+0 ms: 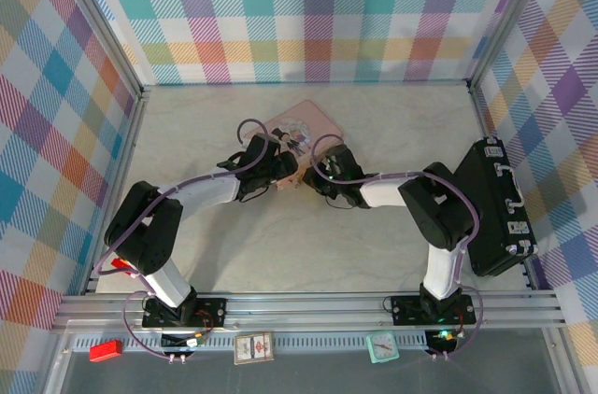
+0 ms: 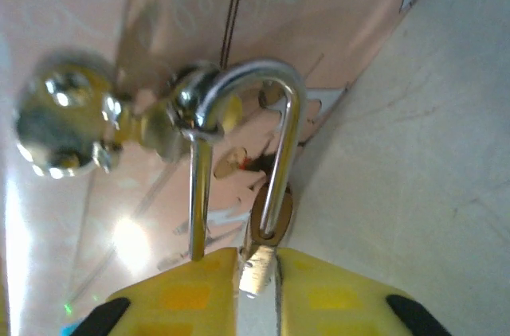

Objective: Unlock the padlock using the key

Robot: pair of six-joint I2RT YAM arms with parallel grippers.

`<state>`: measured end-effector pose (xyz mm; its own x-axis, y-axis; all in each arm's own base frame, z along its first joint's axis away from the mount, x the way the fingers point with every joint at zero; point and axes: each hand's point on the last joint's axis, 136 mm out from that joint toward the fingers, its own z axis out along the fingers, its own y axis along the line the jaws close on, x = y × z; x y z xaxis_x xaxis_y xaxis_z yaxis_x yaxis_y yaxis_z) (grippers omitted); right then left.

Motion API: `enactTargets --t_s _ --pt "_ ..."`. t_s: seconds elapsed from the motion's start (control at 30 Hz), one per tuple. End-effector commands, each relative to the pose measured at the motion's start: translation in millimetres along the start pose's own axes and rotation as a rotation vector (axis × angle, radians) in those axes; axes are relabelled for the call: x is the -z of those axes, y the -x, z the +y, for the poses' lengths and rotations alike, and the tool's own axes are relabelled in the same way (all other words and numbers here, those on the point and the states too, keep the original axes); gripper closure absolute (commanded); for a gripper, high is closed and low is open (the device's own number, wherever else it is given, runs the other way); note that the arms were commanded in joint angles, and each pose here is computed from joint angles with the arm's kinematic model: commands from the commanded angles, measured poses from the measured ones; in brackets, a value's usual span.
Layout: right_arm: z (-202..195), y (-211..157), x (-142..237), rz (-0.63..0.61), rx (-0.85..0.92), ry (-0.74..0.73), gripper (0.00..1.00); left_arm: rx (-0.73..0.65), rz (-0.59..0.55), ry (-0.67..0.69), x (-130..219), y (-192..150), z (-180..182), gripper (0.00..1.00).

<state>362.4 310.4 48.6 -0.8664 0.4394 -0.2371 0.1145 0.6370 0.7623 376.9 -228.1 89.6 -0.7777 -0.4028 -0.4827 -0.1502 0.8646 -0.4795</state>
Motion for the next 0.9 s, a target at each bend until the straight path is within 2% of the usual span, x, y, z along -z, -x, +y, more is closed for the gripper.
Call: enactTargets --t_s 0.0,0.2,0.4,0.67,0.87 --pt "10 13 4 -0.028 -0.029 0.062 0.82 -0.018 0.105 0.056 -6 -34 18 0.20" --pt "-2 28 7 -0.055 -0.078 0.069 0.83 -0.005 0.096 0.065 -7 -34 19 0.20" --pt "-12 24 11 -0.043 -0.065 0.046 0.80 -0.007 0.088 0.070 -5 -31 20 0.20" --pt "7 22 8 -0.042 0.052 0.185 0.75 -0.003 0.086 0.065 -6 -31 19 0.20" --pt "4 26 6 -0.044 0.131 0.190 0.76 -0.002 0.086 0.067 -5 -32 20 0.20"
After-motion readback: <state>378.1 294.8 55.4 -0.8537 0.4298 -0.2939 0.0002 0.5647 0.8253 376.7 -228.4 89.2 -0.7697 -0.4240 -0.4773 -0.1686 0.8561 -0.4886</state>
